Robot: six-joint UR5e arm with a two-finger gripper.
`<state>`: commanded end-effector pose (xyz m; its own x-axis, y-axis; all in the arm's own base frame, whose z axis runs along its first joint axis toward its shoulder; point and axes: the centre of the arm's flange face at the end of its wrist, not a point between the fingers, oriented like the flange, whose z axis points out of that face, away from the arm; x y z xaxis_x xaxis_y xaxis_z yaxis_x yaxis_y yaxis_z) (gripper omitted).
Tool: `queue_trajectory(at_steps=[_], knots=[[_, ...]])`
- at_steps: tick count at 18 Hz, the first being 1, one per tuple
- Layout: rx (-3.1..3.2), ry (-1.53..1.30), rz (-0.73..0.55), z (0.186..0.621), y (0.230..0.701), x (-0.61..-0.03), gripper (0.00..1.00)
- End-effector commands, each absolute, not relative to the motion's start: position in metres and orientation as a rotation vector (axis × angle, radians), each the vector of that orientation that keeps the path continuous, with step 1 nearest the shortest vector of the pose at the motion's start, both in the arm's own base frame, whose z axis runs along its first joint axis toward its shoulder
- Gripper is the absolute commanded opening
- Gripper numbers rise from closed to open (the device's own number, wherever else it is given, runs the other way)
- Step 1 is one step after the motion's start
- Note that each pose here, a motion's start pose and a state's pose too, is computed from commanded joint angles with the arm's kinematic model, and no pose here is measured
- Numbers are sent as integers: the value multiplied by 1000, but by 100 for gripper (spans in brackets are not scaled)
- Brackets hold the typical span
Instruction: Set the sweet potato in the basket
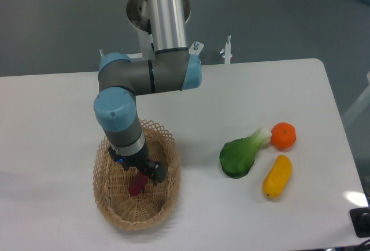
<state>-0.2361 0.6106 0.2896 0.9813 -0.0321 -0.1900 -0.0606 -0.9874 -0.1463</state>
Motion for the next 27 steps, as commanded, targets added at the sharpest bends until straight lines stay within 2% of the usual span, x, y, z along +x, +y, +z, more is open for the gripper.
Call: queue_trajectory(at_steps=[2,7,11,13,18,22,27], knots=[[-2960,56,311,305,606,-249,100],[-2875,-49,415,375,562,-314,100],[-2883,-28,465,402,521,-361,100],[-2903,-3,452,415,495,-379,100],[-3000,289,418,433,428,-422,100],[-3028,398,337,435,382,-450,100],[-3019,515,306,436,346,-472,100]])
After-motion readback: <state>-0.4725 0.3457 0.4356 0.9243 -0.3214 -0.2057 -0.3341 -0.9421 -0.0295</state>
